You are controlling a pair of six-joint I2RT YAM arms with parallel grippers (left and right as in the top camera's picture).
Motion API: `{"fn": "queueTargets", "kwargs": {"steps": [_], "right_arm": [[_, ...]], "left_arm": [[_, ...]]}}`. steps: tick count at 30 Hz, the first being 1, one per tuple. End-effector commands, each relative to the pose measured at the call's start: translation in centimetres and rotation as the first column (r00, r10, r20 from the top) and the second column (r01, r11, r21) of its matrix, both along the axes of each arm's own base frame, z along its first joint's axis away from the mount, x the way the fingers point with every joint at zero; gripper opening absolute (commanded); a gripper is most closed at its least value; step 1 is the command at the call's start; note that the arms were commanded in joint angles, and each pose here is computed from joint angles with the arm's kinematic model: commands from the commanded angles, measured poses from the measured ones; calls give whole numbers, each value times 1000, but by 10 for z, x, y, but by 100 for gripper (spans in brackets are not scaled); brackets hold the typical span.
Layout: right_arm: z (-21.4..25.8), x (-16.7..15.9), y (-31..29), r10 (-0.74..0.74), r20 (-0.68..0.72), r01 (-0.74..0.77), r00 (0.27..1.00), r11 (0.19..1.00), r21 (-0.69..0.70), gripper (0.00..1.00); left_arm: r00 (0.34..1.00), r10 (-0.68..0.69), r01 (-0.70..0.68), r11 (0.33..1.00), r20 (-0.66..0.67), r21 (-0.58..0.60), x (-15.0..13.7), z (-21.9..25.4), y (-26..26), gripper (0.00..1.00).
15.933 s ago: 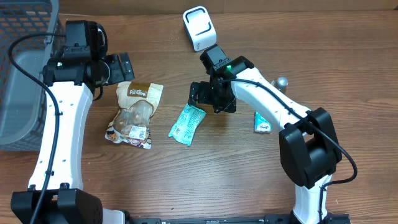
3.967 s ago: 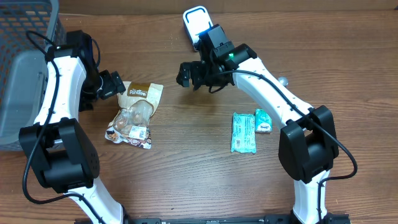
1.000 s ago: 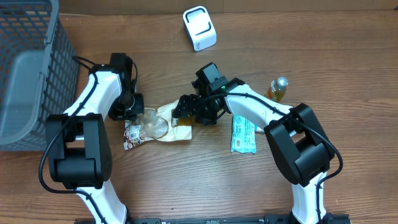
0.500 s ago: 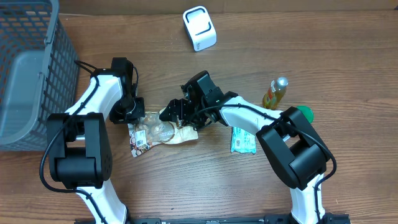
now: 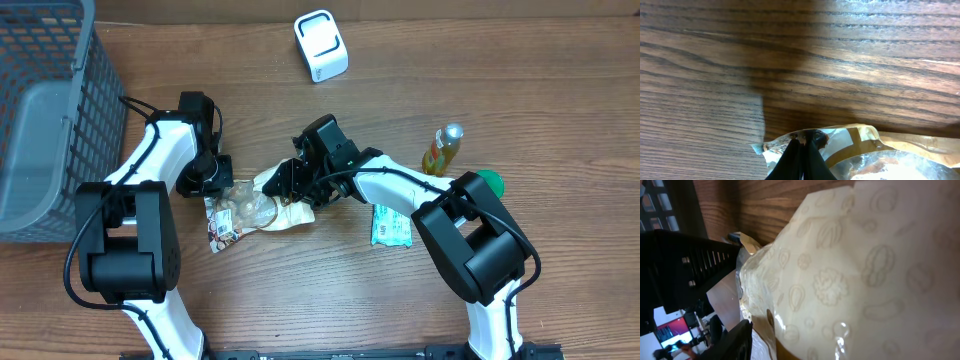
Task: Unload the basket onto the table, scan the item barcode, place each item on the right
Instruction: 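Close the right gripper on the snack bag's top edge, then lift the snack bag up toward the scanner with the right gripper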
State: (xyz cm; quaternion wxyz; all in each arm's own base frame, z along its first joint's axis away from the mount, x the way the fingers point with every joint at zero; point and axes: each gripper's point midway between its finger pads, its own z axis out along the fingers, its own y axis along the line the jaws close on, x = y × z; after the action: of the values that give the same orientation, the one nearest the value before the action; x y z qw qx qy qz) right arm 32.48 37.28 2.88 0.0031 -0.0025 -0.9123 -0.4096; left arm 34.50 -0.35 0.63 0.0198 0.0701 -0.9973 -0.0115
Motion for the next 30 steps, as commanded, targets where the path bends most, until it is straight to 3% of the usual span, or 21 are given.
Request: {"fn": "queueTargets", "kwargs": {"steps": [1,3,7,15,20,26,29,30], "right_arm": [[0,-9,4,31,-21,-30,999,999,18,46],[1,-12,5,40,-29,-39,999,999,29,33],[3,-14,6,81,1,-81,997,996,42,16],[9,-21,10,200,95,-208,975,975,81,9],[18,-17,7,226,155,-241,962,967,88,4],[48,-6,-1,237,265,-270,935,958,94,4],[72,-1,-7,242,343,-288,908,953,90,4],[86,4,-13,239,389,-281,890,958,54,4]], "left_arm": [[1000,-17,17,1000,-10,-12,-2,-4,-5,4],[1000,-17,17,1000,-9,-12,-2,-4,-5,4],[1000,-17,17,1000,-3,-12,0,-4,-5,4],[1000,-5,5,999,18,-35,7,3,-5,4],[995,46,-37,993,87,-108,35,34,0,5],[970,121,-93,986,213,-135,74,83,28,8],[954,142,-109,985,264,-135,87,93,40,23],[947,149,-114,984,286,-135,92,95,44,43]]}}
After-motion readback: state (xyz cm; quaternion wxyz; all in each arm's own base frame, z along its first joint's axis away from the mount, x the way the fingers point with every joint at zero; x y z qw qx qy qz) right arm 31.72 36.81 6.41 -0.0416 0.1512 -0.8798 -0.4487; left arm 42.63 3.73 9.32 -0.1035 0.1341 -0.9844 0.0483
